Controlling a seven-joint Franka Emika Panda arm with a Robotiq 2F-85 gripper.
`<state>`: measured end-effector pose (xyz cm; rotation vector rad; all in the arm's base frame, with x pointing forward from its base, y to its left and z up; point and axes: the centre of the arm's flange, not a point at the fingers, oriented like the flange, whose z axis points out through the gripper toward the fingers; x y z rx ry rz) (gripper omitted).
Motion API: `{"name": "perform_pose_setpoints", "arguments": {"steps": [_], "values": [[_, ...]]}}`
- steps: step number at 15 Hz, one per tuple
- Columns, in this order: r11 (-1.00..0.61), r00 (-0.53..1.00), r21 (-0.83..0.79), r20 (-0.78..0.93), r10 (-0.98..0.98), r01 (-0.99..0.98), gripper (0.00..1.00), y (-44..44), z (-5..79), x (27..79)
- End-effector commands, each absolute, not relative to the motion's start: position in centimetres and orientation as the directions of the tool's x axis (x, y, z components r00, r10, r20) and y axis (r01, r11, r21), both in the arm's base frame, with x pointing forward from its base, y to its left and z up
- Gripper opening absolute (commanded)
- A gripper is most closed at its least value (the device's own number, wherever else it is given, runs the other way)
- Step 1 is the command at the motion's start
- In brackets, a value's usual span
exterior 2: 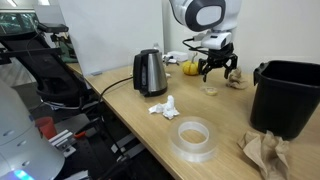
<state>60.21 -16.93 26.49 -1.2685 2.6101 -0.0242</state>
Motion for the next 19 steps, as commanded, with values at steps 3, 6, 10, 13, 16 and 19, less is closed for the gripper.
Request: {"name": "perform_pose_setpoints", "arguments": {"steps": [3,6,10,13,16,19], "values": [[0.572,-0.543,-0.096,-0.223,-0.81,-0.815,1.0,-15.9,30.4,59.1],[0.501,-0.479,-0.012,-0.277,-0.833,-0.865,1.0,-14.6,35.2,57.9],[0.435,-0.418,0.008,-0.295,-0.859,-0.9,1.0,-13.2,39.0,57.4],[0.378,-0.366,0.022,-0.314,-0.876,-0.925,1.0,-12.8,41.4,56.0],[0.372,-0.365,0.04,-0.309,-0.878,-0.928,1.0,-12.8,40.2,56.1],[0.372,-0.364,0.038,-0.309,-0.878,-0.928,1.0,-12.8,40.3,56.1]]}}
